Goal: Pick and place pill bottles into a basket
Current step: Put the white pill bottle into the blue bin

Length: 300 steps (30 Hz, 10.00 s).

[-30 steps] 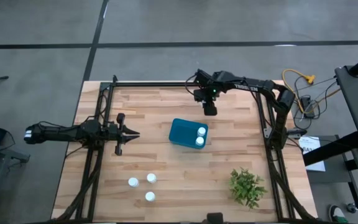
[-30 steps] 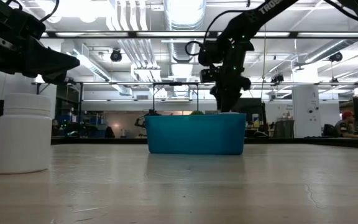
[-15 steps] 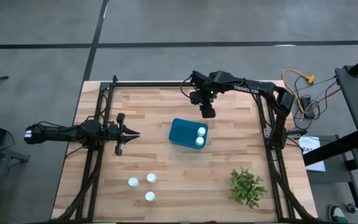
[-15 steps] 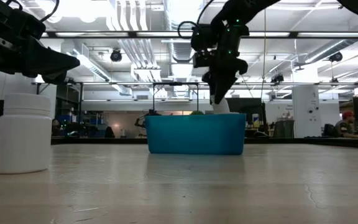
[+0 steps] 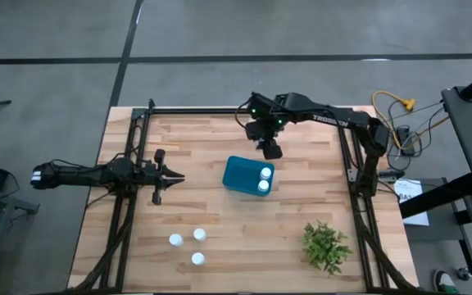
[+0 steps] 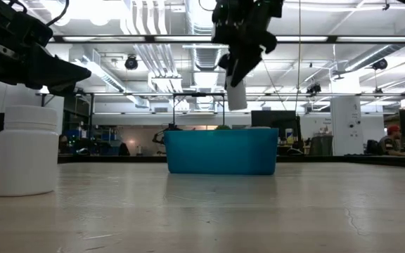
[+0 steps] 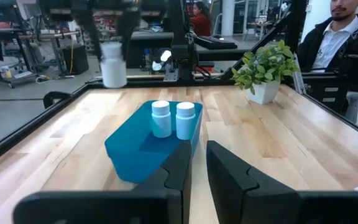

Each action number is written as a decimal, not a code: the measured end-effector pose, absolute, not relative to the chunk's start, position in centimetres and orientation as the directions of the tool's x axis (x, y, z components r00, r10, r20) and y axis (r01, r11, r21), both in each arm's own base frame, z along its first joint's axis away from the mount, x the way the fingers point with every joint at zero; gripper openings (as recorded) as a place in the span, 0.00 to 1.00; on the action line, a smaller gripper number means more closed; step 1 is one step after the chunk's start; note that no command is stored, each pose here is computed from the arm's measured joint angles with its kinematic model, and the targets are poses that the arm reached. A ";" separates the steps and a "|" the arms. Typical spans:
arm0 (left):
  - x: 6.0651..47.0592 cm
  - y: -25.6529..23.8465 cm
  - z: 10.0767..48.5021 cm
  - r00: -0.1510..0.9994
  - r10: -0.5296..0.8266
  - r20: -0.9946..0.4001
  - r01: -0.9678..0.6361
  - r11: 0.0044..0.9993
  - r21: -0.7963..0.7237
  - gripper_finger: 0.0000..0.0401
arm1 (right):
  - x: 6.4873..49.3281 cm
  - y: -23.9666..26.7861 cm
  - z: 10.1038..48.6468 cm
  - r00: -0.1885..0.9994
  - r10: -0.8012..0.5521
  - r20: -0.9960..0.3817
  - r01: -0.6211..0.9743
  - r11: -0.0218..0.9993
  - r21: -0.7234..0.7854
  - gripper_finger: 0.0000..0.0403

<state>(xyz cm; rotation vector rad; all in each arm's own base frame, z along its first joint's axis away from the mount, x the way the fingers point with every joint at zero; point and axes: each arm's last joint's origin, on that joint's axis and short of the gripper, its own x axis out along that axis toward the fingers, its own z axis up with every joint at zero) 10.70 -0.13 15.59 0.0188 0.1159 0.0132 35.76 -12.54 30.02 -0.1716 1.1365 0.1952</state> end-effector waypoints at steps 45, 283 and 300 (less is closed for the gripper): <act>10.7 -0.1 15.6 0.993 0.018 -0.115 -0.016 1.000 0.019 0.08 | 37.4 -3.8 24.4 0.477 0.153 -0.866 -0.414 0.908 -0.067 0.36; 21.2 -12.6 28.3 0.644 -0.724 -0.247 0.712 0.685 -0.153 0.65 | 37.4 2.3 26.6 0.670 0.332 -0.664 -0.587 0.784 -0.200 0.45; 18.2 -20.7 31.1 0.847 -0.249 -0.469 0.374 0.907 0.193 0.65 | 37.3 1.8 26.3 0.670 0.325 -0.668 -0.575 0.796 -0.190 0.45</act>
